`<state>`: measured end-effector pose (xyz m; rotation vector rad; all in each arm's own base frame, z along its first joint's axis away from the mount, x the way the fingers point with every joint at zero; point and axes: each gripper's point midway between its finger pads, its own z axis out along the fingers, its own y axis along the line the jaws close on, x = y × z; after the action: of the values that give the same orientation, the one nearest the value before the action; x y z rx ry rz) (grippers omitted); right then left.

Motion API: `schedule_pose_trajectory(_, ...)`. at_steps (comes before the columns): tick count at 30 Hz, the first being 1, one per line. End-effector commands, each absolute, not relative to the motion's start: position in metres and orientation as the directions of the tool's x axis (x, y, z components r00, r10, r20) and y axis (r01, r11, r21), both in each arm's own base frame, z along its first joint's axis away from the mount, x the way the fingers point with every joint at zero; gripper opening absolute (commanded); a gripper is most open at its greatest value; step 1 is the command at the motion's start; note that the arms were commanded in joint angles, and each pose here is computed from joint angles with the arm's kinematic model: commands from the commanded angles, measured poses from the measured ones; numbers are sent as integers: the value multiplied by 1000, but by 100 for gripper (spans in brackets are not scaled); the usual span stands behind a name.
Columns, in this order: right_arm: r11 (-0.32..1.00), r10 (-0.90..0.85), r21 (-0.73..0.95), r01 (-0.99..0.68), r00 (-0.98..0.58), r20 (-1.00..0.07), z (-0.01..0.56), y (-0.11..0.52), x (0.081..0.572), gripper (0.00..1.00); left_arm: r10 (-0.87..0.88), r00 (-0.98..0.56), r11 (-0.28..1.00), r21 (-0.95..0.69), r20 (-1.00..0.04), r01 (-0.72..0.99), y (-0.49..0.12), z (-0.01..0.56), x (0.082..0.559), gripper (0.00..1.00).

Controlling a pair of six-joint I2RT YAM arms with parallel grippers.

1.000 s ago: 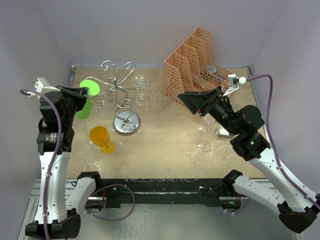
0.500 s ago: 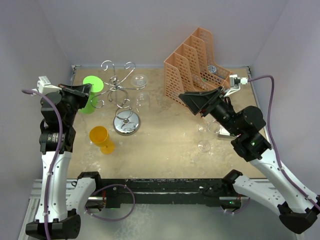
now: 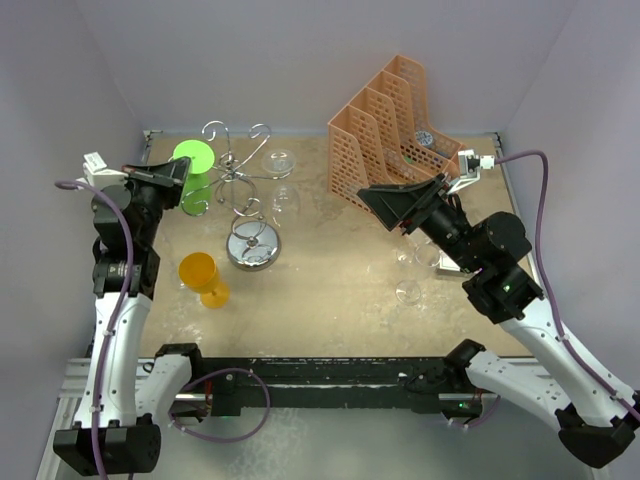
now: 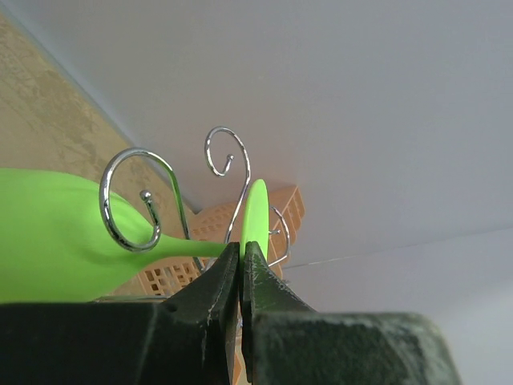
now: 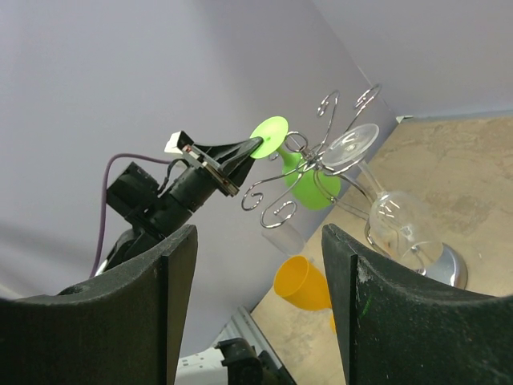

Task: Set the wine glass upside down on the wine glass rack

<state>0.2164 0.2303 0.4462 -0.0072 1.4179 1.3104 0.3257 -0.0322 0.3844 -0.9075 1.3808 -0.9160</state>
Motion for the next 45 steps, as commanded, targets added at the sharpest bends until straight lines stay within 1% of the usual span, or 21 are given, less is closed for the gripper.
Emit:
schedule_pose_trajectory(1,359,657,633,-686,-296,-693,474,224,209,65,-928,35,373,-920,-372,118,-32,418,329,0)
schedule_pose_trajectory(5,358,659,632,-688,-293,-692,476,223,208,65,-918,72,395,-914,-389,92,-25,416,334,0)
schedule_pose_trajectory(13,366,658,634,-682,-292,-694,474,223,210,65,-917,87,398,-912,-390,103,-22,421,342,0)
schedule_pose_trajectory(18,369,659,633,-680,-289,-694,473,222,209,65,-883,141,458,-887,-447,56,-10,427,340,0)
schedule_pose_trajectory(29,381,664,635,-672,-278,-694,472,215,206,66,-841,156,521,-853,-518,-30,0,422,342,0)
schedule_pose_trajectory(34,386,663,633,-671,-276,-696,472,214,206,66,-838,140,528,-848,-527,-35,-2,421,341,0)
schedule_pose_trajectory(41,383,659,634,-672,-282,-697,470,216,206,65,-818,163,549,-833,-552,-68,5,421,331,0)
schedule_pose_trajectory(45,380,659,634,-673,-284,-697,471,217,206,66,-828,150,538,-841,-540,-54,1,422,326,0)
